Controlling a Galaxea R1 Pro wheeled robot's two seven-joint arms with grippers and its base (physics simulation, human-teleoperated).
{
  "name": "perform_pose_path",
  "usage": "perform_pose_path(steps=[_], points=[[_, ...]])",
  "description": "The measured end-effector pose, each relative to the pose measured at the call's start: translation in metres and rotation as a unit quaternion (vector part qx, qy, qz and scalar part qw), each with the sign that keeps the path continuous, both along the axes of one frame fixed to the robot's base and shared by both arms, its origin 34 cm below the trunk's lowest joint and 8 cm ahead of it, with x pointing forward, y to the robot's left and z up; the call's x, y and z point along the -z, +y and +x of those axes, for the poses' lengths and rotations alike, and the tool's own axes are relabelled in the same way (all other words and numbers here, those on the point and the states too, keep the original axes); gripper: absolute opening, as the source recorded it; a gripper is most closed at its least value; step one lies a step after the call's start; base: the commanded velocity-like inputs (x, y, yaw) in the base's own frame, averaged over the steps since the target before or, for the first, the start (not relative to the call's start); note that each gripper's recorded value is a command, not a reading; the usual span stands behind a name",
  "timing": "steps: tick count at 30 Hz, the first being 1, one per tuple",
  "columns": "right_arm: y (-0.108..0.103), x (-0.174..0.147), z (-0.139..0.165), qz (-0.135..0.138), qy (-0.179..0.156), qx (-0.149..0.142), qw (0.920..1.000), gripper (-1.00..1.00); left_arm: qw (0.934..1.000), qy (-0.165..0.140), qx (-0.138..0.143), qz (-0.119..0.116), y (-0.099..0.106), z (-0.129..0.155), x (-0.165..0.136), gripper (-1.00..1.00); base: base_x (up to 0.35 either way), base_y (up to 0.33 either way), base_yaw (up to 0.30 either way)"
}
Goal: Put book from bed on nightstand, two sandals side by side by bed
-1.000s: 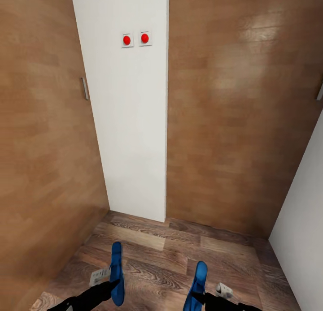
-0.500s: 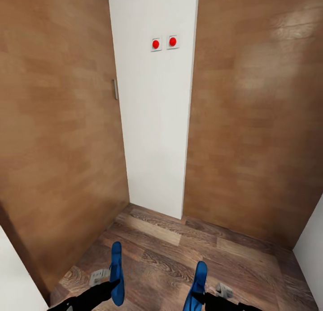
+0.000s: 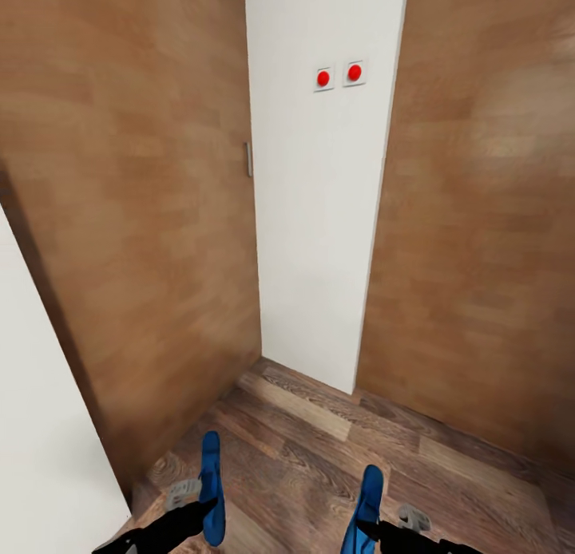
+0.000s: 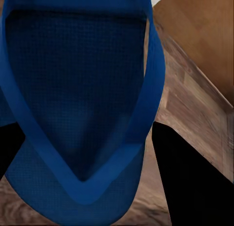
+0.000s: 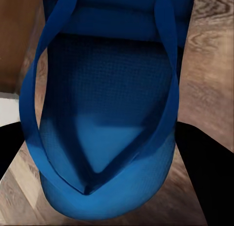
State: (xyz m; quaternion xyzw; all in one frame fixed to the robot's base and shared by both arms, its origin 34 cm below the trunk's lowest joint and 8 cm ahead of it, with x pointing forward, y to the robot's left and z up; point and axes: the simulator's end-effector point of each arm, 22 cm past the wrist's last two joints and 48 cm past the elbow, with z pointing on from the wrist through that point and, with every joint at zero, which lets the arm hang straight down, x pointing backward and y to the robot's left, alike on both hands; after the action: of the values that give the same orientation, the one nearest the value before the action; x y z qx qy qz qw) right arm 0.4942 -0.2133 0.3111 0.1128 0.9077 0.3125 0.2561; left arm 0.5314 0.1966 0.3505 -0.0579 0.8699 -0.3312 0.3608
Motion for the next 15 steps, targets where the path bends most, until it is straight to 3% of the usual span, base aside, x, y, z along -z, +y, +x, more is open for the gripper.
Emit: perform_pose_path(steps=[5,15], points=[[-0.0029,0.0003,-0.0003,-0.002,0.0,0.0,1.0,-1.0,1.0,0.002,-0.003,0.003,-0.0008,0.0004,0.0013,-1.0,-0.191,0.0,0.293],[-0.0033,0.0002,-0.0003,-0.003,0.0,0.0,1.0,-1.0,1.0,0.003,0.003,0.008,-0.0017,-0.0014,0.0029,-1.0,-0.017,0.0,0.293]])
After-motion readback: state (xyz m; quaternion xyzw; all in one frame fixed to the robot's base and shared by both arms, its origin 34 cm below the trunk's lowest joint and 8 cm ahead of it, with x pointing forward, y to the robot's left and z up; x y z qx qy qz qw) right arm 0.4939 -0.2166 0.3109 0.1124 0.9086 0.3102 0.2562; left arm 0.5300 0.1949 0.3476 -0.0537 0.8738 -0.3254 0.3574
